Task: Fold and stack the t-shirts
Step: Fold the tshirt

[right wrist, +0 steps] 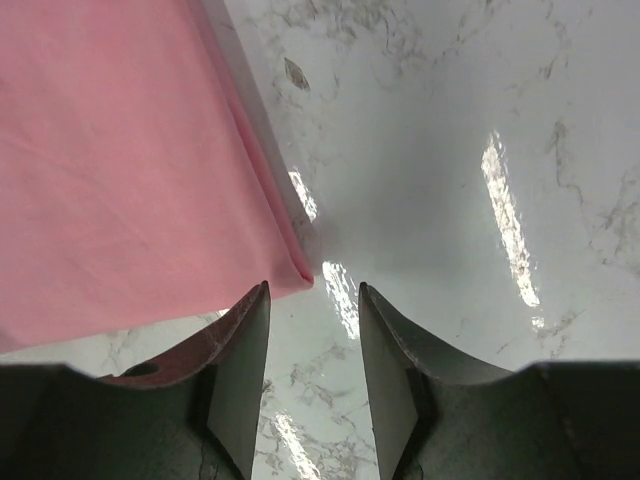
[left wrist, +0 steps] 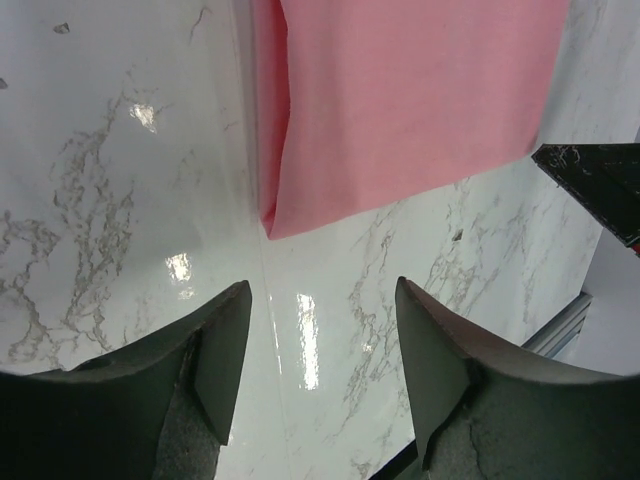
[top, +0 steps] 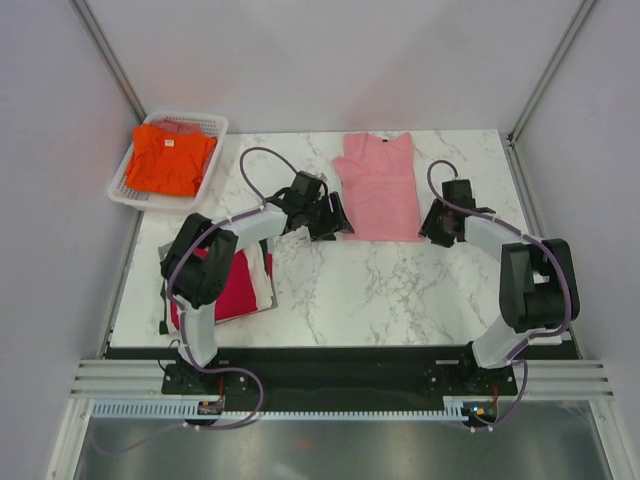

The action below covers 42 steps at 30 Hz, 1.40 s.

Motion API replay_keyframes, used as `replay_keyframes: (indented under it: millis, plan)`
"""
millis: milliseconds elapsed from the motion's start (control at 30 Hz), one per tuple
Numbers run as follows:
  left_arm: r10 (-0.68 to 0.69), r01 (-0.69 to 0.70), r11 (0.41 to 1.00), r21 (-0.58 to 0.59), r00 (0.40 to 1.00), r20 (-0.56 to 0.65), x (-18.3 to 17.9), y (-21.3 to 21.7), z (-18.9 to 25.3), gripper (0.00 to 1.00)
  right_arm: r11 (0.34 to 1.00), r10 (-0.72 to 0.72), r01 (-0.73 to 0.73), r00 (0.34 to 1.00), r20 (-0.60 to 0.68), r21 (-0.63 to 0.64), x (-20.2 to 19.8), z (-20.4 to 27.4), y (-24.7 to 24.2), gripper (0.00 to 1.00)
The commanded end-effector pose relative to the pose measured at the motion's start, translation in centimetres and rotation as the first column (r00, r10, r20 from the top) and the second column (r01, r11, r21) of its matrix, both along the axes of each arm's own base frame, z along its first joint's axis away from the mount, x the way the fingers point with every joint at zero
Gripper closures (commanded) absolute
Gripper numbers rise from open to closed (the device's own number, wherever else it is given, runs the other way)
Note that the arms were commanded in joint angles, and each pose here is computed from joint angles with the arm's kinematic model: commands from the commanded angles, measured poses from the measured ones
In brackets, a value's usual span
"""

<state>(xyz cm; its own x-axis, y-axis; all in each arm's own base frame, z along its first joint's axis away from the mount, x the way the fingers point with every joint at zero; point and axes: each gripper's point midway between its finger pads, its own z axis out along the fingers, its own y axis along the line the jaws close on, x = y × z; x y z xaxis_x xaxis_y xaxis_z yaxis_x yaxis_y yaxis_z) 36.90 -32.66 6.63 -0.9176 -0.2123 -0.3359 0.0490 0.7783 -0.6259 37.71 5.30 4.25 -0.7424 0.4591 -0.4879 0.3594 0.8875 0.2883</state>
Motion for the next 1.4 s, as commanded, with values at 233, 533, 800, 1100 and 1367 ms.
replay_keyframes:
  millis: [233,533,800,1100,1367]
  plan:
    - [0.015,-0.015,1.0,0.02,0.999,0.03,1.1,-0.7,-1.2,0.42,0.998,0.036,-0.037,0.999,0.018,0.053,0.9,-1.6,1.2,0.56]
    - [0.024,-0.024,0.997,0.068,1.0,-0.008,0.7,-0.5,-3.0,0.49,0.998,0.033,-0.033,0.999,-0.003,0.048,1.1,-2.9,1.1,0.92]
    - [0.027,-0.026,0.997,0.077,1.0,-0.009,1.7,-1.1,-3.5,0.5,0.998,0.038,-0.039,0.999,0.03,0.048,0.9,-1.9,1.1,0.98]
    - [0.047,-0.045,0.988,0.149,0.999,-0.01,2.7,-0.6,-4.8,0.71,0.996,0.055,-0.058,0.998,0.044,0.072,1.1,-1.5,1.6,0.99]
    - [0.002,-0.007,0.986,0.167,1.0,0.031,-0.4,1.1,-3.0,0.98,0.991,0.108,-0.115,0.989,0.102,0.074,0.1,0.9,2.9,1.0]
